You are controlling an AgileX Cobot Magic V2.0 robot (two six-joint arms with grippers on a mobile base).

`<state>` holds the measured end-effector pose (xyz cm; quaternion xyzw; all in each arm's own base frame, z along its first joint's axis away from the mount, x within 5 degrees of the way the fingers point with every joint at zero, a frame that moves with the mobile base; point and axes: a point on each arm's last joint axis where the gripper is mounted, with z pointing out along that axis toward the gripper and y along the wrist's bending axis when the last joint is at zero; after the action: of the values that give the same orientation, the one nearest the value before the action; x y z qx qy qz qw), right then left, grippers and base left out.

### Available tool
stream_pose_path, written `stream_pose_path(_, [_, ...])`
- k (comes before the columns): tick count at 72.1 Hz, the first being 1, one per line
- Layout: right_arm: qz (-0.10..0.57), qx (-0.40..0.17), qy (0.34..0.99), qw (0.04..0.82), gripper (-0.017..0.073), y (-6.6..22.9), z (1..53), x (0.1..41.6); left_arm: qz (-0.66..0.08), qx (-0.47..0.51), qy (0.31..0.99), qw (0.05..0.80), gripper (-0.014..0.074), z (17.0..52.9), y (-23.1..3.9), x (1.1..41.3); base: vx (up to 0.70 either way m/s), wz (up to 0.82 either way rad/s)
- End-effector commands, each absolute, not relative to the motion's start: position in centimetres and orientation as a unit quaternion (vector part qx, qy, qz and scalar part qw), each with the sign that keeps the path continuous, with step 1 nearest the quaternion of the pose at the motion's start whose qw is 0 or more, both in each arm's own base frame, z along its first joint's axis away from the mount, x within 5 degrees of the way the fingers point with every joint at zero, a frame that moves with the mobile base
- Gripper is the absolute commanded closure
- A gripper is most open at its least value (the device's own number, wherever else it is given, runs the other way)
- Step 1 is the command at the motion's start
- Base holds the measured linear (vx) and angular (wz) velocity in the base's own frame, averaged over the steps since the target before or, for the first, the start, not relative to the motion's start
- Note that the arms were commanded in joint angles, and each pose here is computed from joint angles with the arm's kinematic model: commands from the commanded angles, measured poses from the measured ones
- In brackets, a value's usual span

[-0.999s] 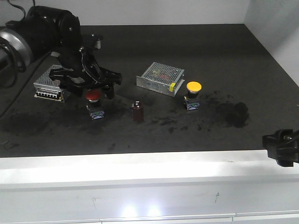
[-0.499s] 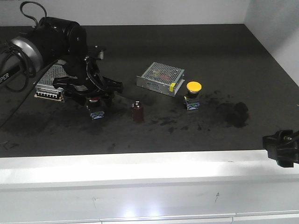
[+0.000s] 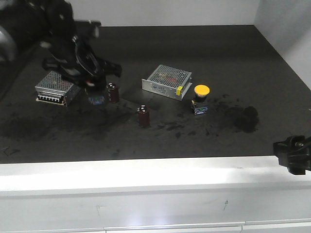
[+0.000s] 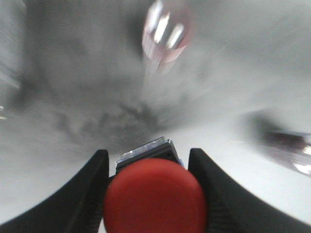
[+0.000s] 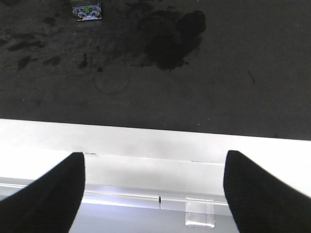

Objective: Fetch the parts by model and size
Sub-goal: 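Lift the red-capped button with the left gripper and withdraw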

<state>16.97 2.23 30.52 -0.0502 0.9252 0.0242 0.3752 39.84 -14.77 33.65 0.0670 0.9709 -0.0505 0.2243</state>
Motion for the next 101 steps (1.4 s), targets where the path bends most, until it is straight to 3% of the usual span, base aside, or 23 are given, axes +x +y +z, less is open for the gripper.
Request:
stream_pose_path(1, [0.026, -0.052, 0.909, 0.414, 0.0001, 2.3, 31.9, 17.4, -0.070, 0.086, 0.937, 0.331, 0.0602, 40.9, -14.1, 36.5, 0.00, 0.00])
stream_pose_path(15, [0.026, -0.052, 0.908, 0.414, 0.0007, 2.3, 31.9, 17.4, -0.076, 0.107, 0.903, 0.409, 0.0602, 45.9, -12.5, 31.5, 0.00, 0.00])
stream_pose_path(31, [0.024, -0.053, 0.904, 0.424, 0.0007, 2.3, 32.1, 17.5, -0.088, 0.109, 0.865, 0.482, 0.0601, 47.2, -9.5, 24.5, 0.00, 0.00])
stream_pose_path(54, [0.024, -0.053, 0.904, 0.424, 0.0007, 2.3, 32.1, 17.5, -0.105, 0.111, 0.829, 0.537, 0.0601, 42.4, -5.8, 15.2, 0.00, 0.00])
stream_pose_path(78, [0.025, -0.053, 0.904, 0.424, 0.0007, 2.3, 32.1, 17.5, -0.142, 0.100, 0.747, 0.642, 0.0601, 36.9, -1.8, 5.5, 0.00, 0.00])
stream_pose_path(101, [0.027, -0.054, 0.899, 0.434, 0.0007, 2.3, 32.3, 17.6, -0.154, 0.095, 0.733, 0.656, 0.0601, 33.1, -0.6, 2.5, 0.00, 0.00])
